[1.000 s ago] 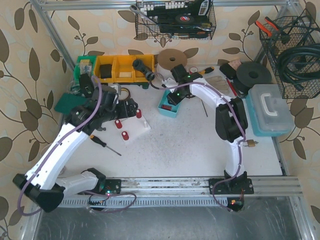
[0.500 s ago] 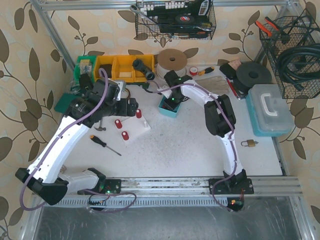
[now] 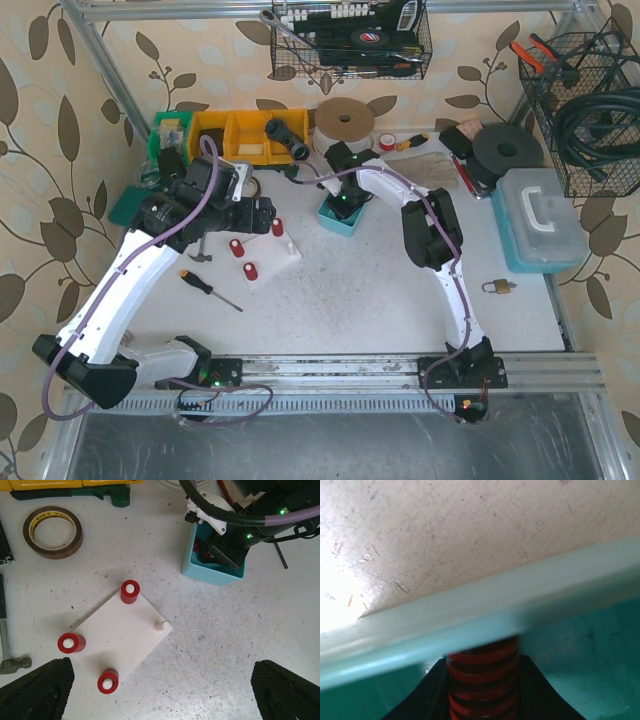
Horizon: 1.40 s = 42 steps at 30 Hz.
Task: Install the large spring
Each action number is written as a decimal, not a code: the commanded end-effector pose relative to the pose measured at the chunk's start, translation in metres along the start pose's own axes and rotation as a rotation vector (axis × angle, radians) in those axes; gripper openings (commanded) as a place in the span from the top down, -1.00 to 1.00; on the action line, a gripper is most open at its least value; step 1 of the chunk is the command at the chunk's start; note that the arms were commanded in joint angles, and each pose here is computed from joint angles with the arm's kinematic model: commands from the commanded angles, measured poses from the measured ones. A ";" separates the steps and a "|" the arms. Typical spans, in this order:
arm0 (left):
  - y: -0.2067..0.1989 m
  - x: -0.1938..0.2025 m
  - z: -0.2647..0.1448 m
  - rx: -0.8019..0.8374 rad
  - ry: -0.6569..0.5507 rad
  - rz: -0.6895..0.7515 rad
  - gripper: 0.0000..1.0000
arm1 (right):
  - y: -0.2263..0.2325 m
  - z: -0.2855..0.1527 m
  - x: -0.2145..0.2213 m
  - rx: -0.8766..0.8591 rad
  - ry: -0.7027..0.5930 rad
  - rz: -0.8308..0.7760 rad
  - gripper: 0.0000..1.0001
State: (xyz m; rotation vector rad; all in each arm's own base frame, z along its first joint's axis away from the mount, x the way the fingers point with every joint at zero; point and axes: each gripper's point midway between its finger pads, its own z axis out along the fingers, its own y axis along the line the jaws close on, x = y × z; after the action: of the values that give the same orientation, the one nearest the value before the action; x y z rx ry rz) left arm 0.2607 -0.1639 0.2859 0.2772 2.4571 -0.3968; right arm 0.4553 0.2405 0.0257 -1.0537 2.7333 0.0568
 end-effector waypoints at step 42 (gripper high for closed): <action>-0.044 -0.060 -0.007 0.360 -0.119 -0.291 -0.22 | 0.089 -0.249 -0.005 -0.131 -0.796 -0.131 0.97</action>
State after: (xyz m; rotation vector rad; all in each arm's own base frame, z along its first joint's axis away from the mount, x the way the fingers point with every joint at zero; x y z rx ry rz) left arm 0.2924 -0.1823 0.3244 -0.0135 2.3401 -0.7607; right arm 0.3562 0.2498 0.2340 -0.9272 2.2165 0.4138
